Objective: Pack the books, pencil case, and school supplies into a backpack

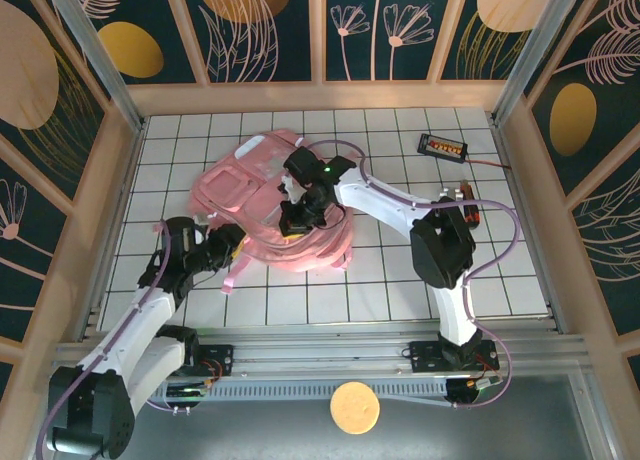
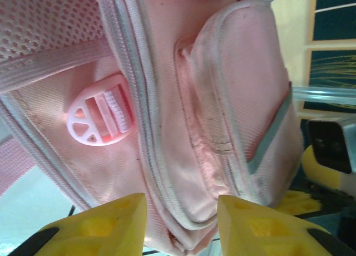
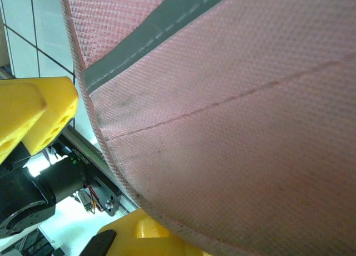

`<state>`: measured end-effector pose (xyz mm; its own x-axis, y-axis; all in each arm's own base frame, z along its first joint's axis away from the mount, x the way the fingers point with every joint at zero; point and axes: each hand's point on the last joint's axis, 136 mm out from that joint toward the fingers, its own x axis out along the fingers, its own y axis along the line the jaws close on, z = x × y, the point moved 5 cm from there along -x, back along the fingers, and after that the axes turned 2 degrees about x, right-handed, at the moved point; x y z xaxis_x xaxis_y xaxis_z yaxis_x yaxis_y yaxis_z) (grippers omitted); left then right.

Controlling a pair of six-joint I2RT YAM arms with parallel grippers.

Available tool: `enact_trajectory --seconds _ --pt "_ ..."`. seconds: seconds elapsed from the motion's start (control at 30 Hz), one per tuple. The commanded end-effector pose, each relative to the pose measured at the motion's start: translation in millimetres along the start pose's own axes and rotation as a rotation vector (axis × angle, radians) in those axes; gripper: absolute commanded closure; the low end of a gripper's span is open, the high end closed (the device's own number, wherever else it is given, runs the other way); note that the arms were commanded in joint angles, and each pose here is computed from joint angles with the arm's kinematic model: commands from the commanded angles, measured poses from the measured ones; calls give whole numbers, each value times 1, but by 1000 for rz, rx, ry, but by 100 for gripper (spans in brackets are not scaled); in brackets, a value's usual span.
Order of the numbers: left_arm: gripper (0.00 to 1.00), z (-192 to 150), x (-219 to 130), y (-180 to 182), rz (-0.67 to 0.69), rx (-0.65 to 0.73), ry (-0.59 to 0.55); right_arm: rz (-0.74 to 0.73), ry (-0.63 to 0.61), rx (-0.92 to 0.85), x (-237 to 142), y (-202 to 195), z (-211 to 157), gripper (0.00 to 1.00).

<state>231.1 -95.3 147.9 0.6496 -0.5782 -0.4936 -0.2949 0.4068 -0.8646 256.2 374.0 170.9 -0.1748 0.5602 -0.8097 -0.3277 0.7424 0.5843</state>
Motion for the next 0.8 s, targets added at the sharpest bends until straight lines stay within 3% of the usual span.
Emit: enact_trajectory --seconds 0.0,0.77 --pt "55 -1 1 -8 -53 -92 -12 47 19 -20 1 18 1 100" --pt "58 -30 53 -13 -20 -76 124 39 14 -28 -1 24 -3 100"
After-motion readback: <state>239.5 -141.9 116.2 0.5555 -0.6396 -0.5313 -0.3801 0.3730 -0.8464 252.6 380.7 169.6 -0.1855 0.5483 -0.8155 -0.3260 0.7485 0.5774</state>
